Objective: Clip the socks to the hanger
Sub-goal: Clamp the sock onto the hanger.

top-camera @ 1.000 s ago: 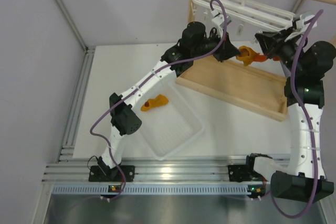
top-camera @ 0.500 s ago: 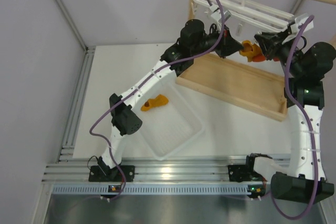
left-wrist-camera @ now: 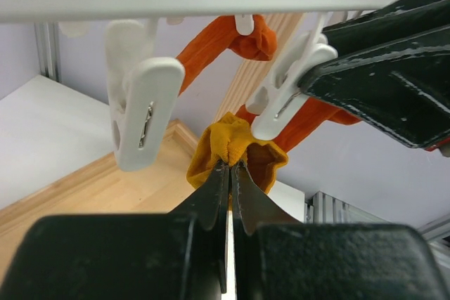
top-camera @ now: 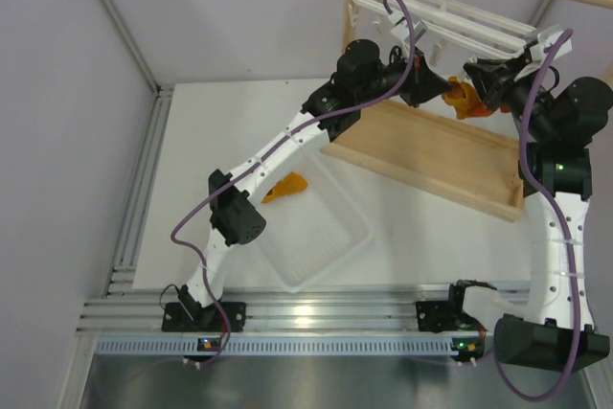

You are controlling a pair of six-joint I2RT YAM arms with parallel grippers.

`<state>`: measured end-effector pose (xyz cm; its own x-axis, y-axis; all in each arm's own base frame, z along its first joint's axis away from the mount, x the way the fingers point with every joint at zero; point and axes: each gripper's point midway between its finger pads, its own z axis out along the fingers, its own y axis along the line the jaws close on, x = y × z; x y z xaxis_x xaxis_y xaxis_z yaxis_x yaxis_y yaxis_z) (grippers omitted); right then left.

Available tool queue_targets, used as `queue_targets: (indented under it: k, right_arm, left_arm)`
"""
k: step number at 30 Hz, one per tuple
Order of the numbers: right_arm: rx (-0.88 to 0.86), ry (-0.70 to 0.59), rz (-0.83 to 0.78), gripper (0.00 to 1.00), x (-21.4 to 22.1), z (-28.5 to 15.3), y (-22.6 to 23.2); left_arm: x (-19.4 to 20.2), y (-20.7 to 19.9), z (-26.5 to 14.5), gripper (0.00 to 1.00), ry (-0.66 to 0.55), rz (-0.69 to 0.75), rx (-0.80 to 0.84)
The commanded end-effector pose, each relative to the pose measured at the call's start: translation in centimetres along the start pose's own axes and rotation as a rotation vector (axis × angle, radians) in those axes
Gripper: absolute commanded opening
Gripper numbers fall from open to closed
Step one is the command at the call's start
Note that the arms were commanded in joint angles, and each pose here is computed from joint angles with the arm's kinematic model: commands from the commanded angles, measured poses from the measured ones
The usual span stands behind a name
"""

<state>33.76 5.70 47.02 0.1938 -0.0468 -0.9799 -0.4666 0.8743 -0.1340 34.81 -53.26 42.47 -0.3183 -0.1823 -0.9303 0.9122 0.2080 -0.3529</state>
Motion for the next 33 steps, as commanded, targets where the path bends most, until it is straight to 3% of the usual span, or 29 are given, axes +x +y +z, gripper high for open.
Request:
queue_targets:
  k: [1, 14, 33]
  right_arm:
    - [-0.200, 0.020, 0.047, 0.00, 0.3, -0.2, 4.4]
    - [-0.244, 0.067, -0.101, 0.00, 2.2, -0.9, 4.9]
    - [-0.185, 0.079, -0.166, 0.00, 2.8, -1.1, 3.9]
  left_arm:
    - [-2.3, -0.8, 0.2, 0.00, -0.073, 0.016, 0.019]
    - [-3.8, -2.5, -0.3, 0.00, -0.106, -0.014, 0.071]
    - [-5.2, -4.6, -2.0, 0.00, -0.118, -0.100, 0.199]
